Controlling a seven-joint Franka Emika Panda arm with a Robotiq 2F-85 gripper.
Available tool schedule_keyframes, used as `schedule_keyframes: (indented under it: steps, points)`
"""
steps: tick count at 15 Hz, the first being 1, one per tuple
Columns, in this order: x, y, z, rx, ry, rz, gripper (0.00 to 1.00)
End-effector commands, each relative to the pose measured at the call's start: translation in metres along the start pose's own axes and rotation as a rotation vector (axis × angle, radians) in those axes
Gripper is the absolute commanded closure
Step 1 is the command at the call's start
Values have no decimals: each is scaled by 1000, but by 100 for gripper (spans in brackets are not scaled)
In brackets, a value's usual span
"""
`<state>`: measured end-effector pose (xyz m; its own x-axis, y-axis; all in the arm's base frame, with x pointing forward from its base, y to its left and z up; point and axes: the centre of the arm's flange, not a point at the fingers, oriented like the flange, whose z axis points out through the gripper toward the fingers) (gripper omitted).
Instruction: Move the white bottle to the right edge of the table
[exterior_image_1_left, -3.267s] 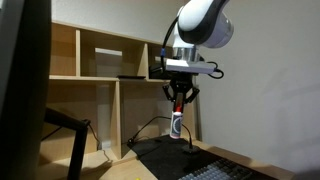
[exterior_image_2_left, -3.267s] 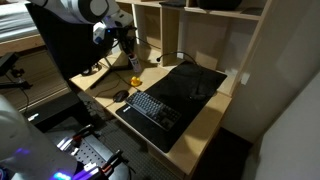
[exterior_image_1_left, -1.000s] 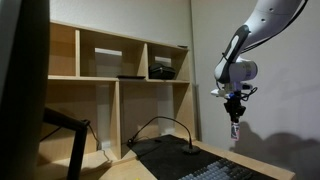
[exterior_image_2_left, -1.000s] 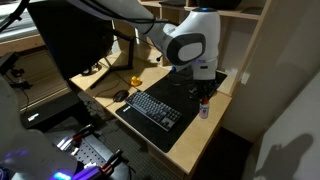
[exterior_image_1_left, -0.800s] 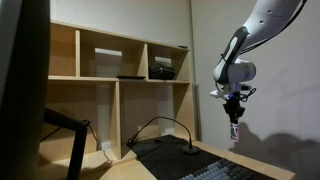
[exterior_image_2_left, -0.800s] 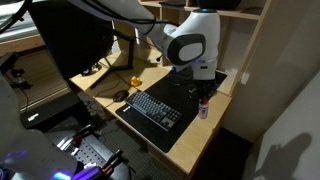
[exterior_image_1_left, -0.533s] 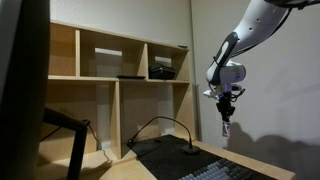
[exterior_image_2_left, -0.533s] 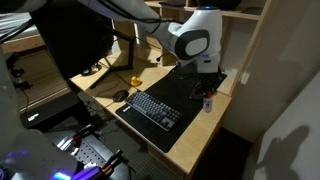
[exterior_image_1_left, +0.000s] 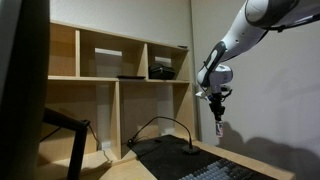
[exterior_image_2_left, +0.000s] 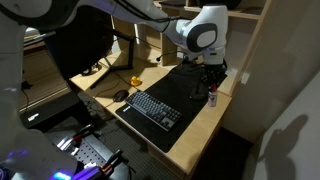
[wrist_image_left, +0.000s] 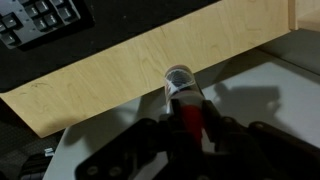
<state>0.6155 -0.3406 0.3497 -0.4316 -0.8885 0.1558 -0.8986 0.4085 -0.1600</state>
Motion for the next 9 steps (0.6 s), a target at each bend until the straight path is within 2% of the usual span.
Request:
schedule_keyframes:
  steps: [1,4,8,9]
  points:
    - [-8,1,14,-29,-77,-44,94]
    - [-19,-1,29,-29,-120,-56,94]
    - [-28,1,51,-52,-74,-34,94]
    - [-27,7,43,-56,-86,-44,74]
